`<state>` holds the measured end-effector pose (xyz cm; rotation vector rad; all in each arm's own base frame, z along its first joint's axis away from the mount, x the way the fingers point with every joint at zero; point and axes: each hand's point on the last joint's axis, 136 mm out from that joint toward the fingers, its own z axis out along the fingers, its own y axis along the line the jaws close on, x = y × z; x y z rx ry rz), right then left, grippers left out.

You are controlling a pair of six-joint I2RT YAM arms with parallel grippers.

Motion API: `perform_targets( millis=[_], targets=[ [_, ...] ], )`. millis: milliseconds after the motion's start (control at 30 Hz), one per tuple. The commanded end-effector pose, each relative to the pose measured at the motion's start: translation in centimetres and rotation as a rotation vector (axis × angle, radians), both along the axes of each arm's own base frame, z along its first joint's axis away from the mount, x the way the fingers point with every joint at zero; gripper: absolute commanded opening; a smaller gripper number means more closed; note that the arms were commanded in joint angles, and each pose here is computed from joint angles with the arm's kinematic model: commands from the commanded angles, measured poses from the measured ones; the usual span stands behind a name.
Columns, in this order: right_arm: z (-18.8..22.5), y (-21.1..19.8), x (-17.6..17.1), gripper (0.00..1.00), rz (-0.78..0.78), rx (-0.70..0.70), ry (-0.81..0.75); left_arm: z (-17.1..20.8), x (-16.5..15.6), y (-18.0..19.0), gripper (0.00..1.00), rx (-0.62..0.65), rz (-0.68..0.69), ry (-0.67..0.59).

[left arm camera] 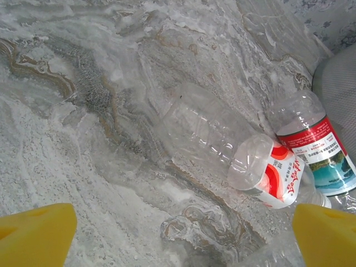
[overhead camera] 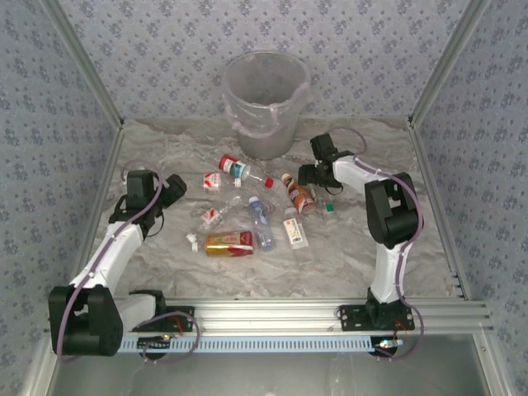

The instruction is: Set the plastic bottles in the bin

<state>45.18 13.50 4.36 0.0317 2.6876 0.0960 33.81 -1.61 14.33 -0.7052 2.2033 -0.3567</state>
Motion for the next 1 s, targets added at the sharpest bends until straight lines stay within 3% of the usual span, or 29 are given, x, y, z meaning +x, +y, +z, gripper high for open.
perform_targets(
  millis=[0,400,733,967],
  targets=[
    [-0.8,-1.0,0.3,0.87,-0.002,-0.072,0.038,1.3,0.9,-0.5,1.0,-0.024,-0.014,-0.04],
    [1.5,-2.3,1.0,0.64,-0.05,-0.091,-0.029,1.6,1.0,-1.3,1.0,-0.038,-0.057,-0.052],
    [9.8,-3.8,0.4,0.56,-0.087,-0.098,-0.244,1.5,1.3,-1.4,1.0,-0.06,-0.052,-0.055],
    [17.5,-3.5,0.6,0.54,-0.132,0.028,-0.423,1.1,1.6,-1.5,1.0,-0.085,-0.037,-0.05]
  ],
)
